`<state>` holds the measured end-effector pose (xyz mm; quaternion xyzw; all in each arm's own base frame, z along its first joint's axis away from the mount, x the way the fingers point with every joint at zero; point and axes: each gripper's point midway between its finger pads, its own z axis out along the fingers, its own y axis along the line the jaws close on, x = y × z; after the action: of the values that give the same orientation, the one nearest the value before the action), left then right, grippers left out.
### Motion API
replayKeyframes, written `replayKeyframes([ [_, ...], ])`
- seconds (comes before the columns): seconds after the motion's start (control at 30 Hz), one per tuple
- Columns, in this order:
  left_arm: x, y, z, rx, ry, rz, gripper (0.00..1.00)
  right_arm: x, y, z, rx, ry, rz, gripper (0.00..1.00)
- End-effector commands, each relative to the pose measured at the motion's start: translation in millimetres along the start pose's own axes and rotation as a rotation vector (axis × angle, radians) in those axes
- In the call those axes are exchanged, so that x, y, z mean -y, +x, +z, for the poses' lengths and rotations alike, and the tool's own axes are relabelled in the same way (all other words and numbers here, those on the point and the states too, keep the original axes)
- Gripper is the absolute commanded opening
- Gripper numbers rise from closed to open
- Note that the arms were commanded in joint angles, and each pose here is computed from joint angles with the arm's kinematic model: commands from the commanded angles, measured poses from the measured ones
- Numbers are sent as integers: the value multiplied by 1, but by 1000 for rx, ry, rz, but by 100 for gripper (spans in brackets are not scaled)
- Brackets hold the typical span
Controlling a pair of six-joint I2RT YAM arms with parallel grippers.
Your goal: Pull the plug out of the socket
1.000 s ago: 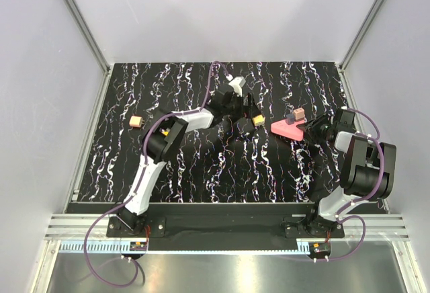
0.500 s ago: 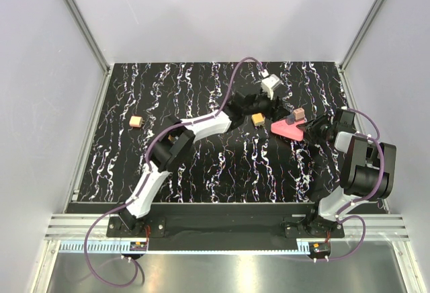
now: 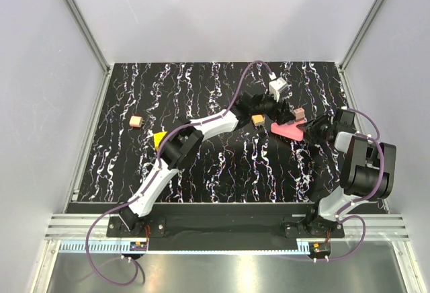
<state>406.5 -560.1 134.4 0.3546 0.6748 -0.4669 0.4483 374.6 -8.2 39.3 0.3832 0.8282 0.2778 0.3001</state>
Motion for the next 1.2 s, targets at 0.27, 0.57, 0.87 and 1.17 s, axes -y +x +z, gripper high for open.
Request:
replayKeyframes([
  [0.27, 0, -11, 13, 1, 24, -71, 72, 63, 46, -3, -116, 238, 1, 0],
  [0.57, -18, -6, 14, -9, -4, -182, 69, 62, 45, -2, -115, 236, 1, 0],
  [0.87, -66, 8, -13, 31, -169, -418, 67, 62, 45, -2, -115, 236, 1, 0],
  [1.17, -91, 41, -40, -10, -363, -574, 69, 62, 45, -2, -114, 236, -2, 0],
])
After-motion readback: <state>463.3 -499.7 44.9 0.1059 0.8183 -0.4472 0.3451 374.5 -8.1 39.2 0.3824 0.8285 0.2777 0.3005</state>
